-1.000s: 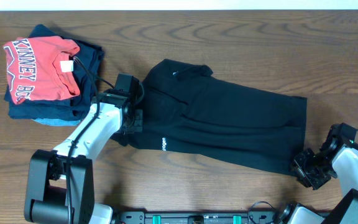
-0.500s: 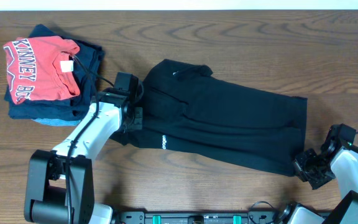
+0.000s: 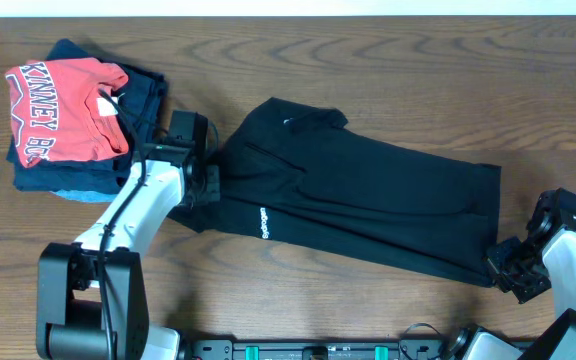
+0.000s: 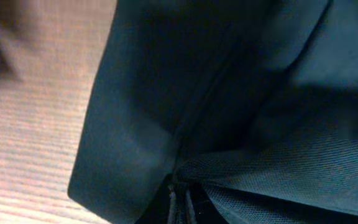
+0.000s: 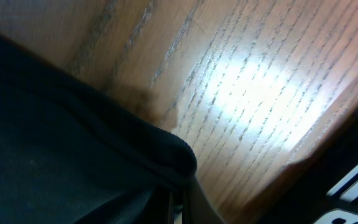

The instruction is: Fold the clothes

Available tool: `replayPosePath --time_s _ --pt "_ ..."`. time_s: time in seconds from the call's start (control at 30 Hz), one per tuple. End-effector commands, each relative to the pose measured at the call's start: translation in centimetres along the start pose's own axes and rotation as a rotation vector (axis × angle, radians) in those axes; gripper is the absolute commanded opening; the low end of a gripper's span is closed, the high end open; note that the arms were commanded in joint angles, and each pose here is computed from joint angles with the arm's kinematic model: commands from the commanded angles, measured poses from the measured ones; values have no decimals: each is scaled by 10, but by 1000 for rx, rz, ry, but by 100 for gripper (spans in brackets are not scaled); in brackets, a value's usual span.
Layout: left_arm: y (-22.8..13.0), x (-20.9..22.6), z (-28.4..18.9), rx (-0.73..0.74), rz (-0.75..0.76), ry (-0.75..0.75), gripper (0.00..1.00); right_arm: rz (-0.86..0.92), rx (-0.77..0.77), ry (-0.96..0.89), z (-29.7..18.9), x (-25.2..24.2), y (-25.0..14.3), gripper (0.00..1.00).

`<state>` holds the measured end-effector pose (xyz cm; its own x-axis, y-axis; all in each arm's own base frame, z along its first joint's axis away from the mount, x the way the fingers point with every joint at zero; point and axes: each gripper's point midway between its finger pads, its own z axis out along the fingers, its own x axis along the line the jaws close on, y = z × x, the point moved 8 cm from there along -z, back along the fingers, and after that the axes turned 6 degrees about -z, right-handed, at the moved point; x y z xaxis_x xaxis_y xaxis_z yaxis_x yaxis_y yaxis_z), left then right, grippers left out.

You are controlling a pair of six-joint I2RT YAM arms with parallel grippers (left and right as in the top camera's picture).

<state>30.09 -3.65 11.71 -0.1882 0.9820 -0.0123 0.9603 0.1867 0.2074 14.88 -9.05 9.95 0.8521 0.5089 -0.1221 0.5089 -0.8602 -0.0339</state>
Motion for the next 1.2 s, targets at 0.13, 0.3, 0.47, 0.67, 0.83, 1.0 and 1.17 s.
replayPosePath --time_s 0.13,0.3,0.47,0.67,0.83,1.0,1.17 --pt "6 -2 -18 5 -10 -64 55 22 -61 -73 -4 -7 10 1" --pt "-16 4 -18 131 -7 -23 59 22 -64 -71 -4 -7 11 1" --pt "-33 0 -11 219 -13 -97 58 23 -66 -65 -4 -6 11 1" --pt "-58 3 7 290 -20 -117 58 23 -64 -63 -4 -6 11 1" --pt "-63 0 16 284 -24 -168 34 23 -67 -61 -4 -6 11 1" --pt "-60 0 13 275 25 -175 6 23 -70 -61 -4 -6 12 1" --pt "-48 13 -10 235 25 -78 6 8 -84 -52 -4 -4 14 1"
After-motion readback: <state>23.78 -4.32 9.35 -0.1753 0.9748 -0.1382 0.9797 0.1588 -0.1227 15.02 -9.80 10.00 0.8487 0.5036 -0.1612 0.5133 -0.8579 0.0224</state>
